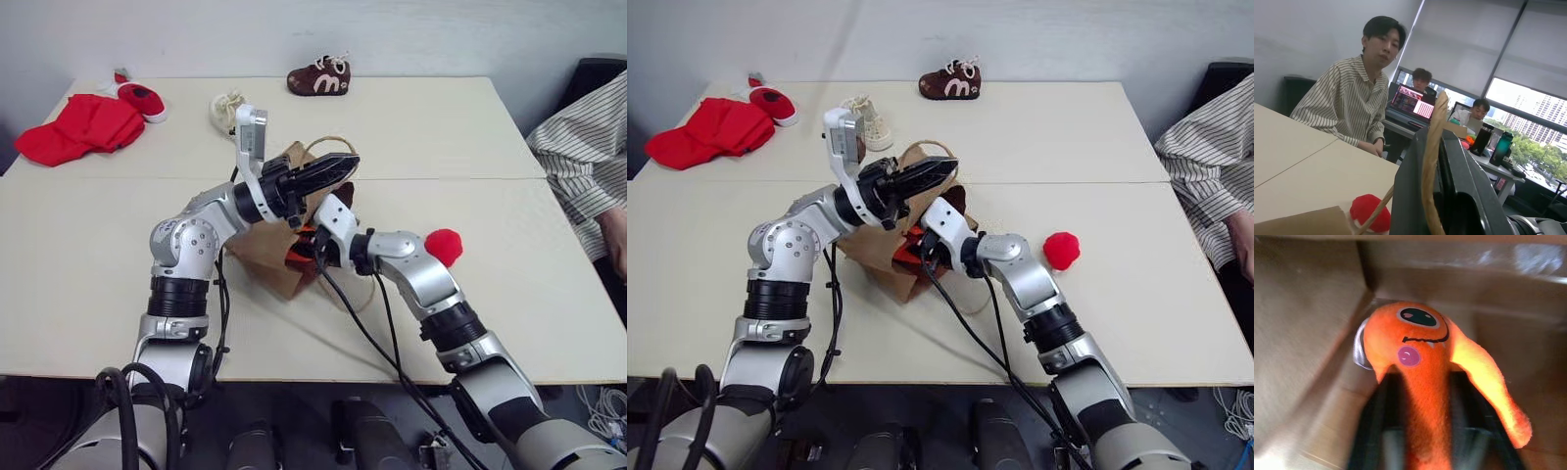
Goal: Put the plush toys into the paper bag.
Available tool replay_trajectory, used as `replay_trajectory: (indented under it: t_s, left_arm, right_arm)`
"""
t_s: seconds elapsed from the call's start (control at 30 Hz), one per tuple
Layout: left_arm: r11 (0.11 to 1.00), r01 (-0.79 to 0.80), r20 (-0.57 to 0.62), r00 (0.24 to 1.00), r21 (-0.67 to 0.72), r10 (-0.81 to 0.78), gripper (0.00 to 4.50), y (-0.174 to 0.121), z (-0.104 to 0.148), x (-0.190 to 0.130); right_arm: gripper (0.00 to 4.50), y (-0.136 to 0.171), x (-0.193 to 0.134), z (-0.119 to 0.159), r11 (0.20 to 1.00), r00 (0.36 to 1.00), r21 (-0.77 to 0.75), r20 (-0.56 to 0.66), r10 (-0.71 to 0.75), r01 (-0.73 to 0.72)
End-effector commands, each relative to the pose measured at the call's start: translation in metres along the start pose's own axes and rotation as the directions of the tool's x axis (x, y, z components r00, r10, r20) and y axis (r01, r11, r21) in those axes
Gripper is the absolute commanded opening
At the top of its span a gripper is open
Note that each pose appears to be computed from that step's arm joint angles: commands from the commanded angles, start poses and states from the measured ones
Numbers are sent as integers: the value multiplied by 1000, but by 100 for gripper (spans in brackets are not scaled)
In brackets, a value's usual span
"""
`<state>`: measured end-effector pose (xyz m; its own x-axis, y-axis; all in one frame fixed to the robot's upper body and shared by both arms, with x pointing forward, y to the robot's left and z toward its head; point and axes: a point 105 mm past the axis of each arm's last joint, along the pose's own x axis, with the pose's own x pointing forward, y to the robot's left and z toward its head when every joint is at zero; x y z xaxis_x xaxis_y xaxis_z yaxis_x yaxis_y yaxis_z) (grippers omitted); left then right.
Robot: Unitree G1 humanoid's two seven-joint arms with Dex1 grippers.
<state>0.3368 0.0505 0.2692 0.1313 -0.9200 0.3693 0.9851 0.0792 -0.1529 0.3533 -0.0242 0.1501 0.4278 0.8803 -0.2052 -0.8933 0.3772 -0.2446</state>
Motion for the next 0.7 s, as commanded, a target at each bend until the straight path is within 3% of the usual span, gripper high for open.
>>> replay_trajectory:
  t_s: [0.03,0.13,0.27,0.37,0.47,0.57,0.63,0.7]
  left_arm:
    - [998,-26,29,999,53,24,0,2,10,-4]
    - [997,-59,36,998,58,57,0,6,9,-7]
    - [995,-75,36,997,63,72,0,9,7,-10]
    - [994,-78,34,997,70,76,0,9,7,-9]
    - [994,-83,37,996,69,81,0,10,7,-11]
    - [994,-85,33,996,70,83,0,9,7,-12]
    - [994,-83,31,996,72,81,0,9,7,-13]
    - [994,-82,28,996,74,81,0,9,7,-13]
  right_arm:
    - [246,3,-36,43,996,977,-77,209,51,-36]
    - [338,14,-71,45,994,960,-54,261,105,-94]
    - [338,28,-125,34,994,957,8,271,105,-111]
    - [338,30,-160,9,992,974,124,220,-61,34]
    - [338,28,-197,-16,938,937,234,179,-301,257]
    - [388,38,-228,-40,878,906,301,88,-414,372]
    - [447,48,-248,-61,873,894,206,-30,-447,443]
    - [447,54,-265,-76,831,858,223,-73,-508,510]
